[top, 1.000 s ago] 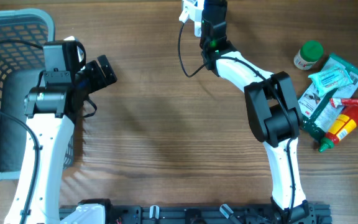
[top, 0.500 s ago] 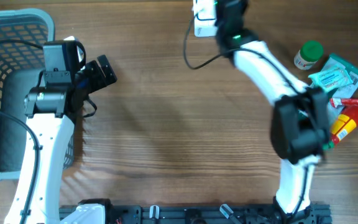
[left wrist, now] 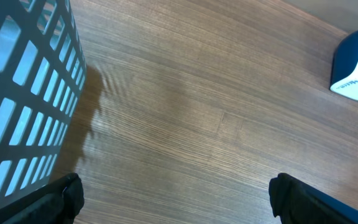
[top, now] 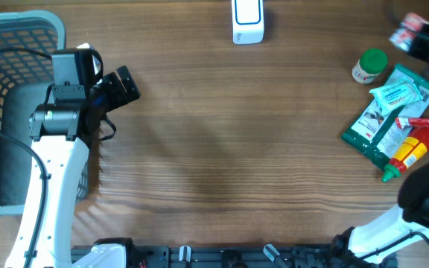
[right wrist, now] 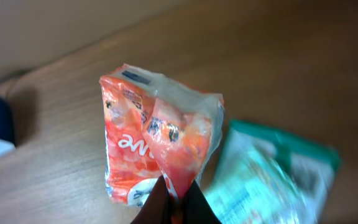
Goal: Scan the item barcode
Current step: 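Carry the tissue packet right and drop it by the packets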
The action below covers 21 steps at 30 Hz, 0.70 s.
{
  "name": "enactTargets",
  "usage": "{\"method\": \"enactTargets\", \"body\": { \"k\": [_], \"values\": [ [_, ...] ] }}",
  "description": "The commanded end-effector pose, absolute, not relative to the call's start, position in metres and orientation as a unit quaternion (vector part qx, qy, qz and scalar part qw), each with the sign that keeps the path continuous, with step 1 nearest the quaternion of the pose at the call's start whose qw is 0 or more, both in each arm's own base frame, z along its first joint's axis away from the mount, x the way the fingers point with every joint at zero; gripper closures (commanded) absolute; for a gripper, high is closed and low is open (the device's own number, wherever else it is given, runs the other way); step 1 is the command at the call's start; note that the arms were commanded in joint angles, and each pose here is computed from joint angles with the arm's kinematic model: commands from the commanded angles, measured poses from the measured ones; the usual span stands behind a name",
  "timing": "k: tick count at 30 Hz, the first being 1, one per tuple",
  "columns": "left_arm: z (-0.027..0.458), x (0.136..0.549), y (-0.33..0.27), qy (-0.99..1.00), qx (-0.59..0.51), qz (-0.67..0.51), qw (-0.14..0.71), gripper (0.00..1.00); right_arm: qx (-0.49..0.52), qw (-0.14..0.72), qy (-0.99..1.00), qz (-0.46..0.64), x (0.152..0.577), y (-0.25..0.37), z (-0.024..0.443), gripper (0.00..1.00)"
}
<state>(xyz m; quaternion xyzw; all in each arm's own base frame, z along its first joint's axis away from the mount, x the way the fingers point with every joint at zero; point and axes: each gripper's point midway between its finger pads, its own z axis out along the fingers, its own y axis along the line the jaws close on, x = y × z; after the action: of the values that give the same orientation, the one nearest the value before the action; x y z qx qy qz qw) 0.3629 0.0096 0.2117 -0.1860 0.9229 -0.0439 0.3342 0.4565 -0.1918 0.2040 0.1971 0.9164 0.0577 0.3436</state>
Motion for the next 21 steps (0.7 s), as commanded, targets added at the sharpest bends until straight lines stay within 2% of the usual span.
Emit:
{"method": "enactTargets", "body": {
  "k": [1, 5, 10, 11, 12, 13, 14, 15, 20, 21],
  "values": [
    [0.208, 0.362, 0.012, 0.925, -0.185, -0.039, 0.329, 0.00, 0.339, 0.318, 0.881, 0.091, 0.422, -0.228, 0.201, 0.96],
    [0.208, 0.362, 0.012, 0.925, -0.185, -0.039, 0.329, 0.00, 0.416, 0.263, 0.867, 0.082, 0.392, -0.242, 0.163, 0.96],
    [0.208, 0.362, 0.012, 0.925, -0.185, -0.039, 0.329, 0.00, 0.423, 0.213, 0.877, 0.081, 0.374, -0.224, 0.108, 0.96],
    [0.208, 0.362, 0.012, 0.925, -0.185, -0.039, 0.329, 0.00, 0.424, 0.210, 0.877, 0.082, 0.372, -0.222, 0.101, 0.93],
    [0.208, 0.362, 0.012, 0.925, -0.185, -0.039, 0.329, 0.00, 0.425, 0.207, 0.877, 0.083, 0.371, -0.221, 0.097, 0.71],
    [0.208, 0.362, 0.012, 0.925, -0.185, -0.039, 0.329, 0.00, 0.424, 0.206, 0.878, 0.087, 0.371, -0.219, 0.096, 0.35],
    [0.208, 0.362, 0.012, 0.925, -0.185, -0.039, 0.329, 0.00, 0.421, 0.209, 0.877, 0.098, 0.373, -0.216, 0.097, 0.22],
    [0.208, 0.362, 0.012, 0.925, -0.185, -0.039, 0.329, 0.00, 0.415, 0.216, 0.876, 0.118, 0.377, -0.211, 0.103, 0.00],
    [0.208, 0.362, 0.012, 0.925, -0.185, -0.039, 0.329, 0.00, 0.395, 0.265, 0.870, 0.133, 0.384, -0.200, 0.147, 0.00],
    [0.208, 0.362, 0.012, 0.925, -0.185, -0.039, 0.329, 0.00, 0.387, 0.307, 0.859, 0.134, 0.385, -0.187, 0.187, 0.00]
  ]
}}
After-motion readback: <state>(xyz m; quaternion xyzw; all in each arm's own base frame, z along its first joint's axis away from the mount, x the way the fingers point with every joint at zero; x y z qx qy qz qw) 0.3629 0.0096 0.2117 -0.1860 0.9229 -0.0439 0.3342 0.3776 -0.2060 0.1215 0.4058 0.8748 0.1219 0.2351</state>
